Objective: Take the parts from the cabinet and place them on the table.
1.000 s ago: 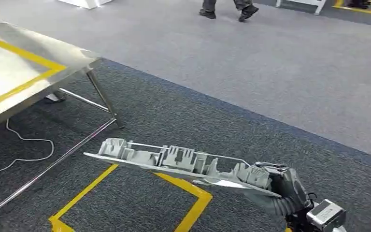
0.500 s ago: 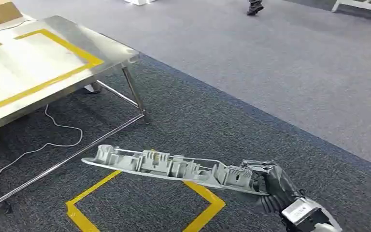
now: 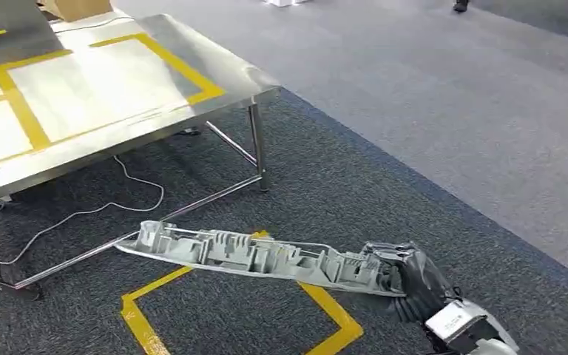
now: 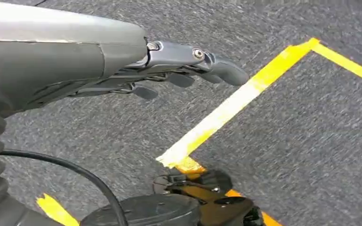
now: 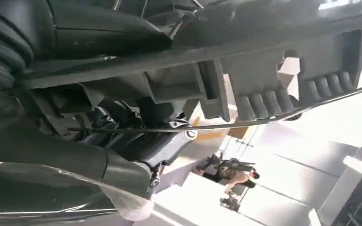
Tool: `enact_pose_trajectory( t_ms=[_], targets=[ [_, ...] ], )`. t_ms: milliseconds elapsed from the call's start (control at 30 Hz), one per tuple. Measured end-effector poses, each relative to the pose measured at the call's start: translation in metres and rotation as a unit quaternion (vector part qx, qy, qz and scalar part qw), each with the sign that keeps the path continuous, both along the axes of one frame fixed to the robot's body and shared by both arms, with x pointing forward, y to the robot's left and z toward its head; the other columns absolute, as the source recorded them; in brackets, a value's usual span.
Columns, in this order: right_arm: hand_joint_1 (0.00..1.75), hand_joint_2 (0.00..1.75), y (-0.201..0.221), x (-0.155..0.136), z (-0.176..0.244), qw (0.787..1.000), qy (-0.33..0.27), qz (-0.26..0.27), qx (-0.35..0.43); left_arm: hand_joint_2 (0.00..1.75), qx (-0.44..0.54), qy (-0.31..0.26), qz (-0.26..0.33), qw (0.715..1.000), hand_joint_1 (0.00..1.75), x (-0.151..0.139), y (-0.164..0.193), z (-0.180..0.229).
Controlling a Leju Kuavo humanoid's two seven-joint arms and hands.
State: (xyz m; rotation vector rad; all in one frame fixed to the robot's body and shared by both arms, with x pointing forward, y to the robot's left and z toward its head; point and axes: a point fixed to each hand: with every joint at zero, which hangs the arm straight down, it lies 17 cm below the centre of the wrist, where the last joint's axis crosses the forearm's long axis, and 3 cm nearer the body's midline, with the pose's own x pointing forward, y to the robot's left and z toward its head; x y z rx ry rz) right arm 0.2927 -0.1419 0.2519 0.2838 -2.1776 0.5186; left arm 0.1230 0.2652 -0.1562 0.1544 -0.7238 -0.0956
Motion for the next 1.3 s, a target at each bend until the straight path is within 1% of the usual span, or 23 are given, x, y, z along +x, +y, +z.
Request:
enact_pose_trajectory(
  t_ms=[833,1067,1300],
  targets=[
    [1.75,1.75,0.003,0.001,0.001,1.0,-0.004,-0.001,0.0,1.75,0.002,0.004,0.007,1.0,0.0,-0.004,0.003,0.0],
    [1.75,1.75,0.013,0.002,-0.006,1.0,0.0,0.011,-0.011,1.75,0.0,0.006,0.015,1.0,0.0,-0.004,0.004,0.0],
    [1.75,1.75,0.022,0.0,-0.004,1.0,-0.007,0.023,-0.013,1.75,0.003,0.003,0.02,1.0,0.0,-0.001,0.007,0.001]
  ],
)
